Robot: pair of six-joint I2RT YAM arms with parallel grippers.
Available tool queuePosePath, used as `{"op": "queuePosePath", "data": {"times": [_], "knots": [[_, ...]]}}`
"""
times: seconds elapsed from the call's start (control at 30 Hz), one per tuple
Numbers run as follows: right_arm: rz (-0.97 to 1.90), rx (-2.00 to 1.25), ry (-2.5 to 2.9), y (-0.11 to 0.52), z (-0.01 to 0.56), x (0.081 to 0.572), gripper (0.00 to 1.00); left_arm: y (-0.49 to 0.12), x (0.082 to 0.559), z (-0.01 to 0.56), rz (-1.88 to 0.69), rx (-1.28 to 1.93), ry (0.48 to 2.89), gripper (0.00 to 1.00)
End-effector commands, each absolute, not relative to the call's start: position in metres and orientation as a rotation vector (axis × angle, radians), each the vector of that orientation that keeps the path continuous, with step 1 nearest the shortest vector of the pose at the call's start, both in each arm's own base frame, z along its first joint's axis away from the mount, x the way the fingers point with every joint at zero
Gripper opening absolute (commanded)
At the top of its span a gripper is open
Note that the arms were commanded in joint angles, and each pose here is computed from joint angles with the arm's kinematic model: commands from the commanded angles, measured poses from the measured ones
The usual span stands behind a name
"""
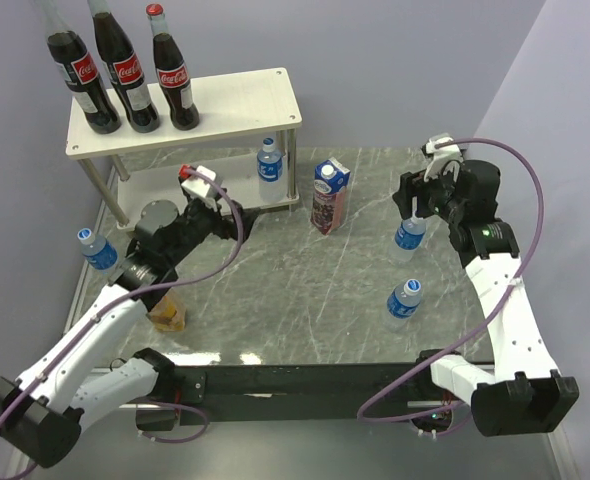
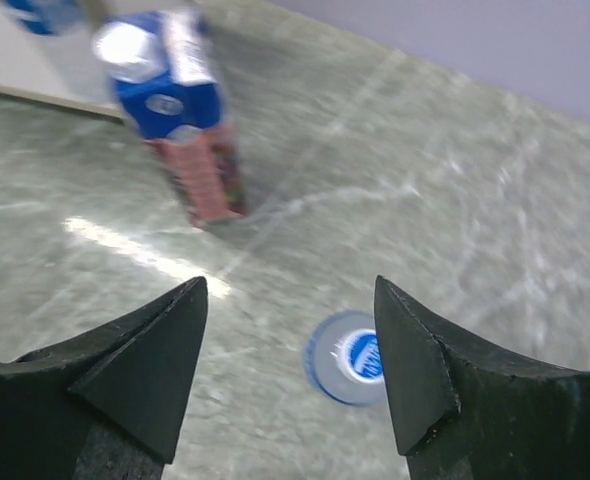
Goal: Place and organize the beverage onto the shelf
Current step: Pick up the drink from the center of the board.
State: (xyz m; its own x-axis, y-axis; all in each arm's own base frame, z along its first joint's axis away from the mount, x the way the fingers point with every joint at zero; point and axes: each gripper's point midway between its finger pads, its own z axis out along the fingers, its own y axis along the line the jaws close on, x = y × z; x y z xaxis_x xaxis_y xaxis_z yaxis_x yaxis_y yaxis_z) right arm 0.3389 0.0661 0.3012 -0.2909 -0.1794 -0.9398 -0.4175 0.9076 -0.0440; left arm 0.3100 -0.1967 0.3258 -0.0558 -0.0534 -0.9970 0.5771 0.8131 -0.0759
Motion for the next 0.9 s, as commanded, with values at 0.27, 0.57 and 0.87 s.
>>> {"op": "queuePosePath", "data": {"times": [0.27, 0.57, 0.87], "knots": [[0.067, -0.195, 2.117, 0.008, 0.258, 0.369, 0.65, -0.176, 0.282, 0.282, -0.489, 0.458, 1.648, 0.99], [0.126, -0.200, 2.197, 0.012, 0.230, 0.364, 0.61, -0.171, 0.270, 0.294, -0.498, 0.451, 1.593, 1.00], [0.149, -0.214, 2.232, 0.015, 0.214, 0.351, 0.60, -0.177, 0.269, 0.290, -0.531, 0.470, 1.602, 0.99]]}}
